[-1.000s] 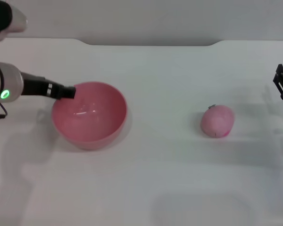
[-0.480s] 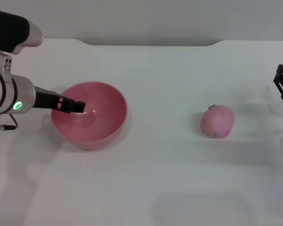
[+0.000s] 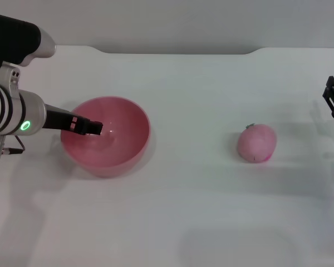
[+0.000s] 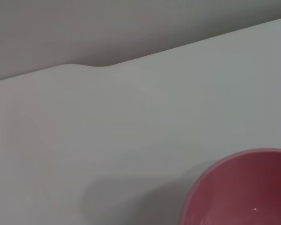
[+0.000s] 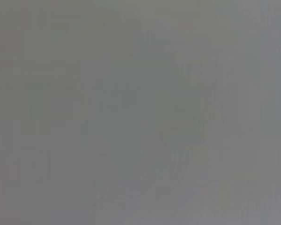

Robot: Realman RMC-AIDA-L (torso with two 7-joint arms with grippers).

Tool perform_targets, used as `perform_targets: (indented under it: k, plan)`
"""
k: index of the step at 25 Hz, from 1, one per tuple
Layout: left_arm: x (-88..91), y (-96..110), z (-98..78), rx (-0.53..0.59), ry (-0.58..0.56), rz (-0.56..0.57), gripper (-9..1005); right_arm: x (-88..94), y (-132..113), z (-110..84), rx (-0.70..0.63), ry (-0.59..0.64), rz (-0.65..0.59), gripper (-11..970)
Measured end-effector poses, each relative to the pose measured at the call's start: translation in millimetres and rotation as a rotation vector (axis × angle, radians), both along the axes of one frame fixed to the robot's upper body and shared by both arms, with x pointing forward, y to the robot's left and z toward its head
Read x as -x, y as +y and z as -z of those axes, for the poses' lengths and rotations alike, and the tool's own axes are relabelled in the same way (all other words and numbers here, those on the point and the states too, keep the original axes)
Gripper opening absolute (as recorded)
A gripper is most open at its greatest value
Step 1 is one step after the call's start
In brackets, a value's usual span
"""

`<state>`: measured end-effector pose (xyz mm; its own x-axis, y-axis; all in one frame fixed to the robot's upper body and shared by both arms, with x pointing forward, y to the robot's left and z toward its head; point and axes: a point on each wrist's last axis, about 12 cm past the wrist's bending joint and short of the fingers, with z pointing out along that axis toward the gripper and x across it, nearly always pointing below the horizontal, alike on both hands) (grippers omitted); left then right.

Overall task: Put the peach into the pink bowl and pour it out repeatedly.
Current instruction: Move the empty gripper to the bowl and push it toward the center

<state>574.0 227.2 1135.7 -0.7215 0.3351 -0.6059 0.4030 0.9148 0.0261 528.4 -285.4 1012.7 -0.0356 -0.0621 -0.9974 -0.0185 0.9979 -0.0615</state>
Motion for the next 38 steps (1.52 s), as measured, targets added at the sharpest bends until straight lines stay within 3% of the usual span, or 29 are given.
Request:
perform_targets:
  k: [13, 25, 30, 36, 38]
  plan:
    - [-3.2, -0.1, 5.8, -0.016, 0.03, 0.005, 840, -0.4, 1.0, -0.7, -0.002, -0.004, -0.002, 759]
    - [-4.7, 0.1, 2.7, -0.009, 0.019, 0.001, 446, 0.1, 2.2, -0.7, 0.001, -0.005, -0.012, 758]
    - [-4.9, 0.4, 3.9, -0.006, 0.018, -0.002, 211, 0.5, 1.8, -0.4, 0.001, -0.003, -0.012, 758]
    - [-4.2, 1.0, 4.1, -0.003, 0.018, -0.005, 48, 0.7, 2.2, 0.6, 0.001, 0.005, -0.013, 758]
    - [-4.2, 1.1, 3.8, -0.003, 0.017, -0.006, 48, -1.3, 3.9, 2.0, -0.01, 0.028, -0.016, 757]
